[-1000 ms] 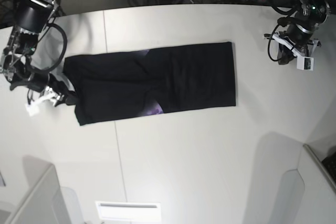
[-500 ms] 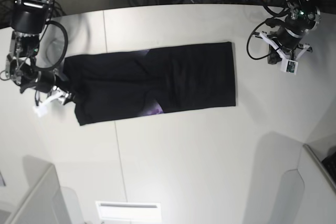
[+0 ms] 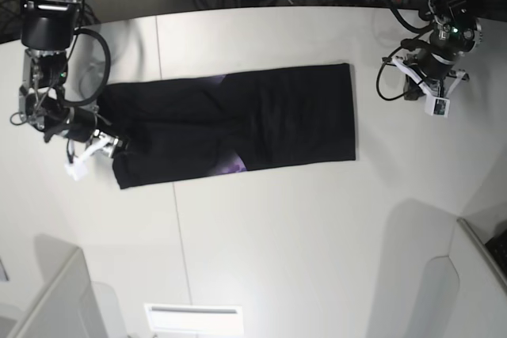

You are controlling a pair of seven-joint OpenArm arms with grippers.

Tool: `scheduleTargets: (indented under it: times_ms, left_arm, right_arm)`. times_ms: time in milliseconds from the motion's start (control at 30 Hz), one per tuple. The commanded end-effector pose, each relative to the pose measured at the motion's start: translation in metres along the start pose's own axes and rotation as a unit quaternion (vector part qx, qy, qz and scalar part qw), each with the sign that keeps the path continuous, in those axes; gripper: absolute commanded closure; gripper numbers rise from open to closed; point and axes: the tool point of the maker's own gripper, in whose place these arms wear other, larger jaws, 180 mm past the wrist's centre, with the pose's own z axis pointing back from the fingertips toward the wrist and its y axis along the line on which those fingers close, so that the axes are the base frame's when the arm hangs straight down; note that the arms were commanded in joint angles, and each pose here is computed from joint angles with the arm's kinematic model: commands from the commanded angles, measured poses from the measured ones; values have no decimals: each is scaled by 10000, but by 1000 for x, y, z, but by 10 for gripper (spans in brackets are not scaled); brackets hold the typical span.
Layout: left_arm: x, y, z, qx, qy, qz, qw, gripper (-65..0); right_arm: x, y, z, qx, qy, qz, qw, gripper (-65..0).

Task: Fold the T-shirt properly
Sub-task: 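Lower the left gripper onto the folded end and grasp it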

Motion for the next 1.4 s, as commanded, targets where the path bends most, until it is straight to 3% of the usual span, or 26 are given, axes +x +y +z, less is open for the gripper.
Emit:
scheduleTargets:
  times_ms: [0,167,400,767,967,1067,1367]
  left_arm:
    - [15,-5,-1,-82,-230,-101,9997,0]
    - [23,-22,-11,-319,-262,-195,9990,0]
    - [35,-31,-17,-385,-413,-72,9984,0]
    - [5,-26,-35,-450,6,224,9987,0]
    - [6,-20,-42,-294,32,464,9985,0]
    - [14,-41,-50,-557,26,280,9981,0]
    - [24,-75,-62,-962,41,60,9953,0]
  right_arm:
    - [-15,-9,0,-238,383,68,9990,-431]
    - [-29,-6,-9,-266,665,256,9971,-431]
    - [-31,-6,-10,-270,677,242,9970,-419]
    - [-20,-15,-13,-345,270,119,9990,-6]
    - [-16,-13,-14,-322,194,135,9992,0]
    - [-13,-12,-13,-324,164,163,9992,0]
    - [2,-4,-6,-704,75,948,9930,0]
